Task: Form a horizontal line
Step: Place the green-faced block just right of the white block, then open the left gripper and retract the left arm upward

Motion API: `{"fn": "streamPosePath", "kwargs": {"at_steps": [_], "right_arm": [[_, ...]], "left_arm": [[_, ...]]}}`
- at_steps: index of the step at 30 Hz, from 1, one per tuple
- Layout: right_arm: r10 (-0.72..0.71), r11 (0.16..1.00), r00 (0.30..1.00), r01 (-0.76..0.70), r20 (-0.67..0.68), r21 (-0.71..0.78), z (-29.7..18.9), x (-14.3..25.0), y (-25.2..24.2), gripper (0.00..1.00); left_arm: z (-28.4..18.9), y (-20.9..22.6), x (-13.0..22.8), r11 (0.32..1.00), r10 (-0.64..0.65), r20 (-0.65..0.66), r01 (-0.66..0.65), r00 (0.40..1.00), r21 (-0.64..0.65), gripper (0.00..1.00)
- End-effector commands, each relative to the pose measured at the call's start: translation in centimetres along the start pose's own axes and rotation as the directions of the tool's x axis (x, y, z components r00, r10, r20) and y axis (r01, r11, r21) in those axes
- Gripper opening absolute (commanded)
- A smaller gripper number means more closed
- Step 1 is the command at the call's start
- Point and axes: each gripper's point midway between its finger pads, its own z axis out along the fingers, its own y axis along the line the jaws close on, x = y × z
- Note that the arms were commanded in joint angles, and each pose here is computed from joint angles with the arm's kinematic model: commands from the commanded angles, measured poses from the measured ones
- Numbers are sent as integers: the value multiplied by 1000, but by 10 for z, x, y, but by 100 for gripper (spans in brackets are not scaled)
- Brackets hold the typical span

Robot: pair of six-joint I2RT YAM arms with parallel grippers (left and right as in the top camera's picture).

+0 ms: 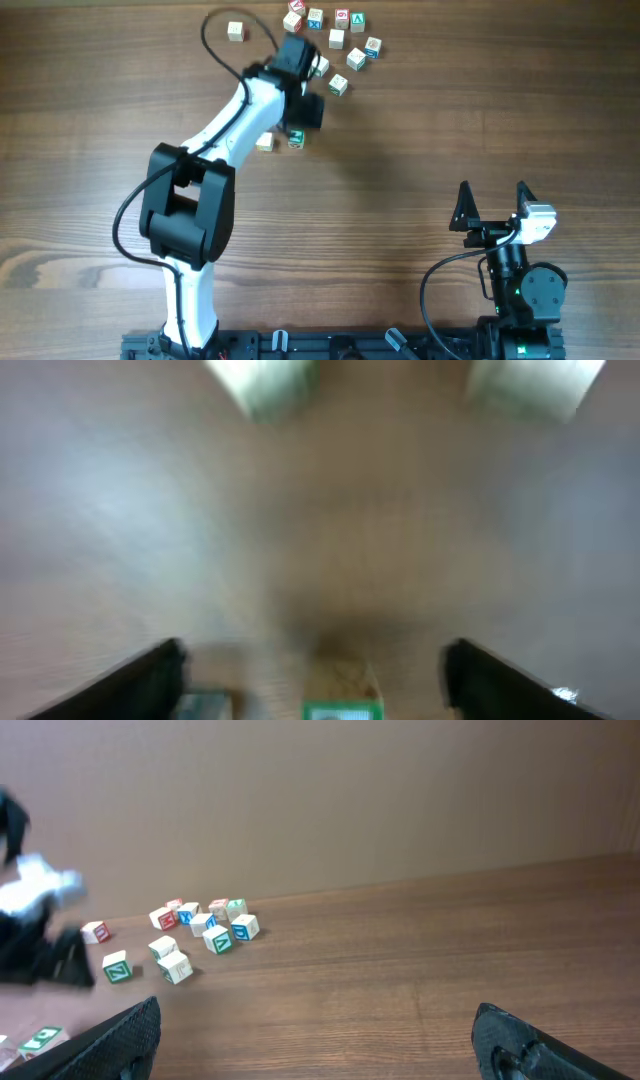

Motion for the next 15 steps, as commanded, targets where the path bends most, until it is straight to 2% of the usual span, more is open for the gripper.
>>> {"fn": "streamPosePath", "kwargs": {"at_steps": [1, 4, 8, 11, 15], "right_arm": [[-18, 1000, 1000, 18, 2, -10, 0, 0, 1, 100], [-18, 1000, 1000, 18, 2, -10, 0, 0, 1, 100], [-18, 1000, 1000, 18, 2, -10, 0, 0, 1, 100], [-18, 1000, 1000, 18, 2, -10, 0, 0, 1, 99], [-18, 1000, 1000, 18, 1, -10, 0, 0, 1, 100]], "left_arm": [[-62, 4, -87, 999, -30, 250, 38, 968, -27, 100], [-108, -6, -133, 998, -55, 392, 42, 918, 42, 100], [-147, -18, -170, 992, -83, 521, 23, 849, 120, 100], [-153, -26, -177, 987, -90, 548, 0, 831, 162, 100], [-151, -25, -165, 988, -78, 505, 0, 860, 153, 100]]}}
